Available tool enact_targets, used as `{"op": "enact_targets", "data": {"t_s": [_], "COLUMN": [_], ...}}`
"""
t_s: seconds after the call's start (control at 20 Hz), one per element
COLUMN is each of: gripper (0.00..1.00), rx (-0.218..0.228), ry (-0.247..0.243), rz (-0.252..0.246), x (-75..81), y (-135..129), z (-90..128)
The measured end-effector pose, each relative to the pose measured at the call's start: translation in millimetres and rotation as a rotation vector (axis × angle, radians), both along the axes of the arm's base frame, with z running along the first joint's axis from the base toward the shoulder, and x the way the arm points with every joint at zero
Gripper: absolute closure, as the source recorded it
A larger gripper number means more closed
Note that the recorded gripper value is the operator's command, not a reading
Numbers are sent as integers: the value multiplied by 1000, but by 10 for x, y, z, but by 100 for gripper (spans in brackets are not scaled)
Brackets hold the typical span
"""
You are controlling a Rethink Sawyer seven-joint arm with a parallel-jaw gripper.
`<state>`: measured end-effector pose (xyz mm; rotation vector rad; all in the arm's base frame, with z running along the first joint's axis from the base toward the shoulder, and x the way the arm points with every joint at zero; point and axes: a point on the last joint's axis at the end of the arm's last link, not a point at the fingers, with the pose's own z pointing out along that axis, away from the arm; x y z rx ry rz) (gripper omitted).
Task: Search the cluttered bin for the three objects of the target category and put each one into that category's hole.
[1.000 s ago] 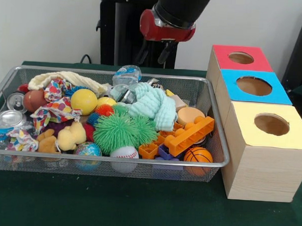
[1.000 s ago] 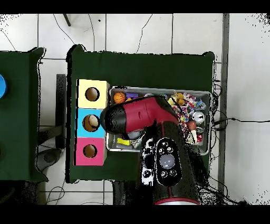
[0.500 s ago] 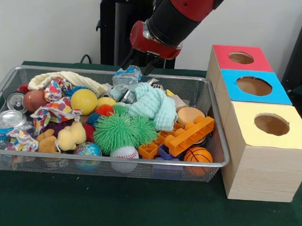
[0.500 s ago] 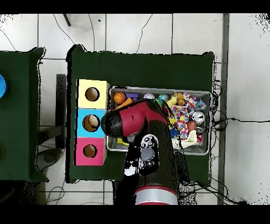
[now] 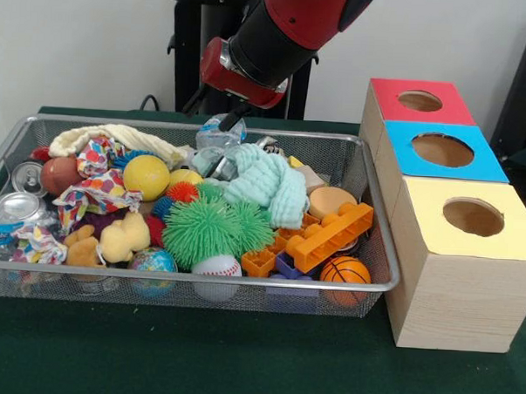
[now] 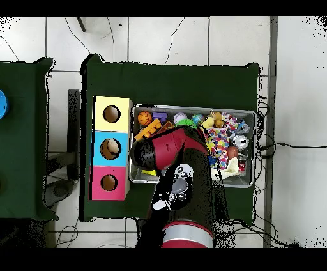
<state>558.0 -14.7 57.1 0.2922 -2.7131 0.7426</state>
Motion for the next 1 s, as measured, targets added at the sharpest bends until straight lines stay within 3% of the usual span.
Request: {"op": "enact_targets", "data": {"t_s": [0.3,0.7,1.0], "gripper": [0,0,0], "rx": [-1,55,79], "ry": [-2,-43,-67], "rz": [-15,-70,-76], "x": [-4,95,143], "y": [-14,124,214], "z": [18,30,18]}}
